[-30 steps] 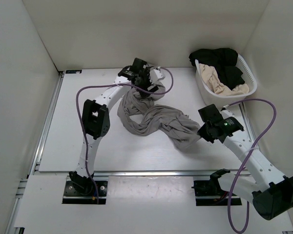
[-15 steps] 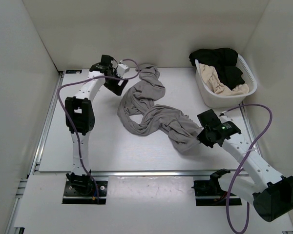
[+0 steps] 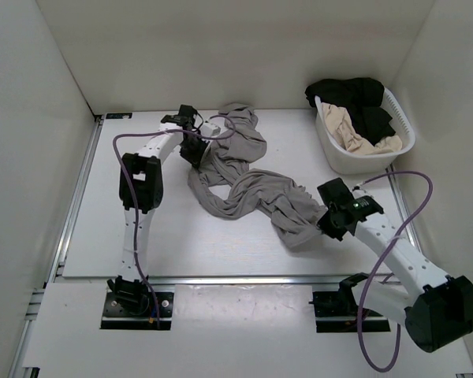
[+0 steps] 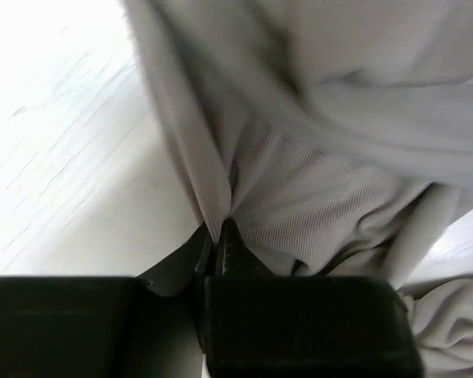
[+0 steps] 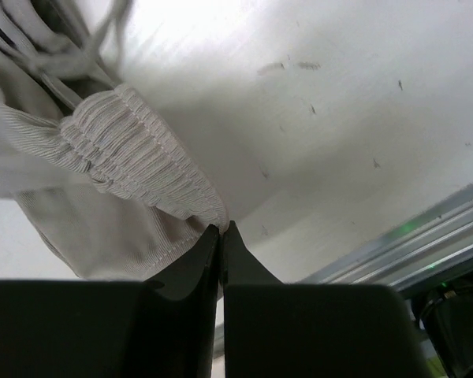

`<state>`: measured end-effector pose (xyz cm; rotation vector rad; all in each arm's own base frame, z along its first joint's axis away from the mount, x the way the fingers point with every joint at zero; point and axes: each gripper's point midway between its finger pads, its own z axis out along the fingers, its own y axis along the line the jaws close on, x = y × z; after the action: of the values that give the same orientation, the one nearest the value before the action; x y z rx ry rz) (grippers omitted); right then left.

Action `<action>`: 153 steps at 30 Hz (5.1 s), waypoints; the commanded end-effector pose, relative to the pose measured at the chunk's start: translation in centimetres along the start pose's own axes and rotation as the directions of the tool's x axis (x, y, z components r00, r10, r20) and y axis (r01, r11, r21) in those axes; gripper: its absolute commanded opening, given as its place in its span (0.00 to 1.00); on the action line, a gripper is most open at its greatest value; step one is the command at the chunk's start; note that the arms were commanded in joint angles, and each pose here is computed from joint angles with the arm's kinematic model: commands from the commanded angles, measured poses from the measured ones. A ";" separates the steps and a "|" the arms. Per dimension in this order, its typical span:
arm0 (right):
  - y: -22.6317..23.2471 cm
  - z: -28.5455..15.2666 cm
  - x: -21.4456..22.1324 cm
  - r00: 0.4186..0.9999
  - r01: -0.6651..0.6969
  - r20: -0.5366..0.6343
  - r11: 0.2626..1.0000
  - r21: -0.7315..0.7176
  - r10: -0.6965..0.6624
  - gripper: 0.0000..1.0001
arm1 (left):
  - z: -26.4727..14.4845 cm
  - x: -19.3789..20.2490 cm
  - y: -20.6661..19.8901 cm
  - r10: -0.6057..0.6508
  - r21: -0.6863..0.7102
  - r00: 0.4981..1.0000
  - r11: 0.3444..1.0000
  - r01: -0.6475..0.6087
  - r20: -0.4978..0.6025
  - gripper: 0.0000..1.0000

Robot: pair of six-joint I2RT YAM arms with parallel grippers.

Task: Fold and stack the trousers
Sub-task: Flatten the trousers out

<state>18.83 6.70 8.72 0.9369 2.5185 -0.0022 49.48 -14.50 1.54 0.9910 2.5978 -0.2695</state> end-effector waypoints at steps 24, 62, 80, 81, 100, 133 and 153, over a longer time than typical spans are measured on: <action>5.5 -4.6 -12.4 0.999 -0.031 -0.024 0.963 -0.267 0.025 0.00 | -21.2 19.4 9.8 -0.318 -0.168 0.941 0.927 0.334 0.117 0.14; -9.6 2.3 -3.0 0.899 -0.429 0.082 0.826 0.365 0.431 0.00 | -21.1 41.3 9.3 -0.678 -0.157 0.733 0.731 0.665 -0.055 0.64; -7.5 -0.6 -10.3 0.956 -0.293 0.083 0.924 0.246 0.281 0.00 | -17.4 36.2 7.7 -0.502 -0.194 0.853 0.859 0.473 -0.146 0.77; -7.5 -0.6 -10.2 0.959 -0.283 0.081 0.927 0.247 0.271 0.00 | -17.2 36.7 8.0 -0.536 -0.212 0.829 0.839 0.501 -0.164 0.76; -6.3 -0.2 -10.3 0.975 -0.219 0.055 0.962 0.165 0.213 0.00 | -12.1 35.8 6.3 -0.543 -0.082 0.818 0.839 0.538 -0.190 0.14; -13.4 -2.1 -1.3 0.921 -0.350 -0.042 0.869 0.349 0.387 0.00 | -23.4 47.1 5.2 -0.517 -0.217 0.768 0.856 0.470 -0.378 0.14; -17.7 -4.6 -5.0 0.932 -0.353 0.142 0.753 0.555 0.333 0.46 | -23.3 48.3 2.7 -0.434 -0.165 0.792 0.900 0.403 -0.430 0.21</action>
<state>9.86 -7.72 11.04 1.6284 2.3326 -0.5699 12.29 23.16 3.00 0.4294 3.2465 -0.1364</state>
